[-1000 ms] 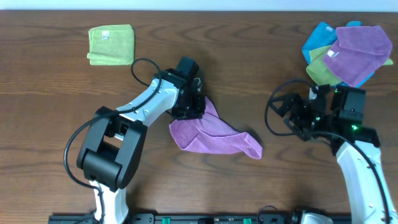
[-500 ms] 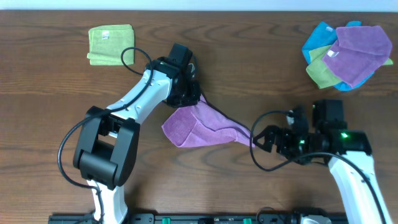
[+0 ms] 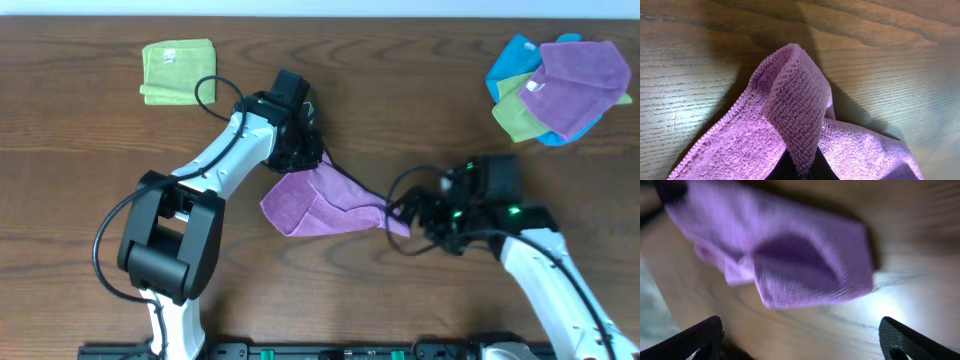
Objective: Fold the cloth
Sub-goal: 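Reach the right gripper to the cloth's right corner and grasp it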
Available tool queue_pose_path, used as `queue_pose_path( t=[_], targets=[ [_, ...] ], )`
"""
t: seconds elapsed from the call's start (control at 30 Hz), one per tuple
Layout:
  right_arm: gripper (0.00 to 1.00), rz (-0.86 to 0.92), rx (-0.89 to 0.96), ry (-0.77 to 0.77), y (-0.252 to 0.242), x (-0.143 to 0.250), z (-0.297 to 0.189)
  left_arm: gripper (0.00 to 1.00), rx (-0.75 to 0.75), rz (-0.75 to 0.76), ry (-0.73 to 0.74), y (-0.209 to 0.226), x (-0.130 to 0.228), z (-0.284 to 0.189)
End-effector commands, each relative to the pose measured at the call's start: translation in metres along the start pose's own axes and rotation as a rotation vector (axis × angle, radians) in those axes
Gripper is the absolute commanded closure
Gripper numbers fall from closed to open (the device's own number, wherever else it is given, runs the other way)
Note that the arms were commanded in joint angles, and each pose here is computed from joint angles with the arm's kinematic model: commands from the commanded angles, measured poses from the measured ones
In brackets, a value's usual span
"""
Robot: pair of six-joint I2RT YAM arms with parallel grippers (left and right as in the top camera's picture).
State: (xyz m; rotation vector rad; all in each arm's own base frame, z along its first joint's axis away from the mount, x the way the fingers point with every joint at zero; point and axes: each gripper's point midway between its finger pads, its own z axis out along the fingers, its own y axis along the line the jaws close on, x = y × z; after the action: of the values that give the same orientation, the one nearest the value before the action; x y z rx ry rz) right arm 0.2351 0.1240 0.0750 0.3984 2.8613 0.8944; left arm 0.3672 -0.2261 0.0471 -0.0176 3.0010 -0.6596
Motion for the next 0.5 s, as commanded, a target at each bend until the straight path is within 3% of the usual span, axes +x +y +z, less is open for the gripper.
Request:
queue_pose_path(
  t=[0.0,0.1,0.17,0.3,0.47],
  targets=[
    [0.01,-0.257,0.042,0.064,0.002,0.017,0.016,0.94,0.013,0.003,-0.017,-0.007,-0.003,-0.007],
    [0.07,-0.414,0.136,0.073,-0.01,0.016,0.025,0.94,0.013,0.003,-0.016,-0.007,-0.003,-0.007],
    [0.01,-0.475,0.207,0.074,-0.021,0.012,0.027,0.94,0.013,0.003,-0.017,-0.007,-0.003,-0.007],
    [0.01,-0.569,0.381,0.041,-0.038,-0.008,0.014,0.94,0.012,0.002,-0.013,-0.007,-0.002,-0.007],
    [0.02,-0.685,0.442,-0.042,-0.012,-0.04,-0.012,0.94,0.012,0.002,-0.014,-0.007,-0.003,-0.007]
  ],
)
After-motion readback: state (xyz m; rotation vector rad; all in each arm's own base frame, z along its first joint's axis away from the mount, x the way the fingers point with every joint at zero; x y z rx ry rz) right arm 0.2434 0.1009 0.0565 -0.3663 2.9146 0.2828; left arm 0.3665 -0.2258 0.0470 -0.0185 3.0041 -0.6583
